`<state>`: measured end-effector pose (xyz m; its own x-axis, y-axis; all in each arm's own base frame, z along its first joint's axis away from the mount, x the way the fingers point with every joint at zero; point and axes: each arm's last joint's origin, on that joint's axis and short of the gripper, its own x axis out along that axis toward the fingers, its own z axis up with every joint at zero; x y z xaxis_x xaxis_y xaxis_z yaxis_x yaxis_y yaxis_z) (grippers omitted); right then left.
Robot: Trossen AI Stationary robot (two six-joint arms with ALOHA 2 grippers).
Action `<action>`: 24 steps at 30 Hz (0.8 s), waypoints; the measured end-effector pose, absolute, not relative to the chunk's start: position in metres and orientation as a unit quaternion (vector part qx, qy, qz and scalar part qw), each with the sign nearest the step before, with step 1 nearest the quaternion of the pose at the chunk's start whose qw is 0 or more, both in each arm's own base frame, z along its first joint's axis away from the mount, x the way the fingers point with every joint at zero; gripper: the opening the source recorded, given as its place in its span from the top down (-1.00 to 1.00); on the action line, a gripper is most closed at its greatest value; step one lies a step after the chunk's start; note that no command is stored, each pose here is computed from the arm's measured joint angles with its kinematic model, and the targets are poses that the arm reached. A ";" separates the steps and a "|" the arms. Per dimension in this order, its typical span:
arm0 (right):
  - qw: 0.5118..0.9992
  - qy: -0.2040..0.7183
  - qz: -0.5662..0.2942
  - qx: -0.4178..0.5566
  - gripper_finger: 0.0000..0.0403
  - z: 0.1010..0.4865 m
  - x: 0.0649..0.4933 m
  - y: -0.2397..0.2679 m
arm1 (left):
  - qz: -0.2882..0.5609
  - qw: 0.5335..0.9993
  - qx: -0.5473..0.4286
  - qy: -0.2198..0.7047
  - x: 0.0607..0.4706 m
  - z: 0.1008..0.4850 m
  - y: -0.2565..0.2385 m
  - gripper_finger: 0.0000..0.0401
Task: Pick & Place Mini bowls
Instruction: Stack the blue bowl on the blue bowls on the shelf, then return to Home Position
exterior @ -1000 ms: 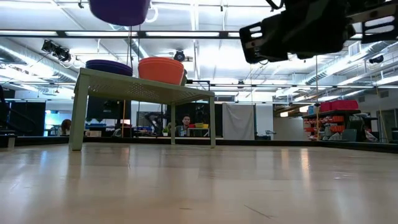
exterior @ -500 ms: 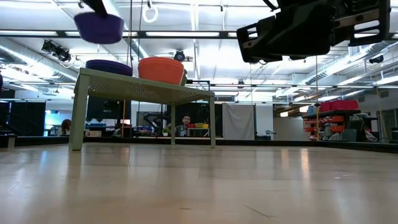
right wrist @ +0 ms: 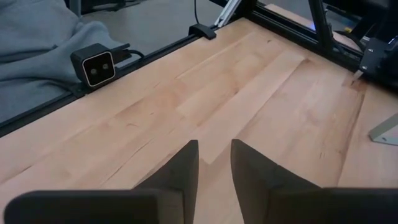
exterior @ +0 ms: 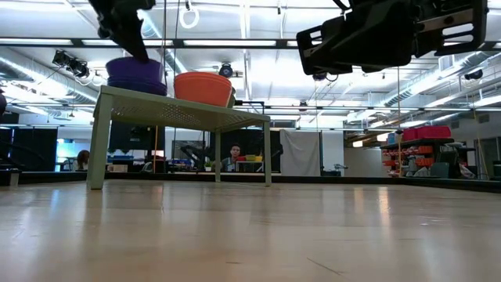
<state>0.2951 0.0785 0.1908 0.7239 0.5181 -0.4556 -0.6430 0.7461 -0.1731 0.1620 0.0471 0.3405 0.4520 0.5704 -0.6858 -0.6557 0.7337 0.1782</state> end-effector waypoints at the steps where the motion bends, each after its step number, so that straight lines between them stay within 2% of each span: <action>1: 0.914 0.193 0.318 -0.162 0.53 0.191 0.295 0.078 | 0.362 0.848 -0.061 0.381 0.163 0.339 0.050 0.95; 18: 0.913 0.196 0.318 -0.161 0.53 0.190 0.295 0.078 | 0.354 0.836 -0.094 0.409 0.177 0.328 0.063 0.85; 24: 0.913 0.197 0.318 -0.161 0.53 0.190 0.295 0.078 | 0.354 0.830 -0.093 0.420 0.182 0.324 0.065 0.64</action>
<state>0.2947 0.0784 0.1901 0.7203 0.5173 -0.4621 -0.6444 0.7456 -0.1697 0.1820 0.0646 0.3237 0.3961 0.5094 -0.7640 -0.6655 0.7325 0.1433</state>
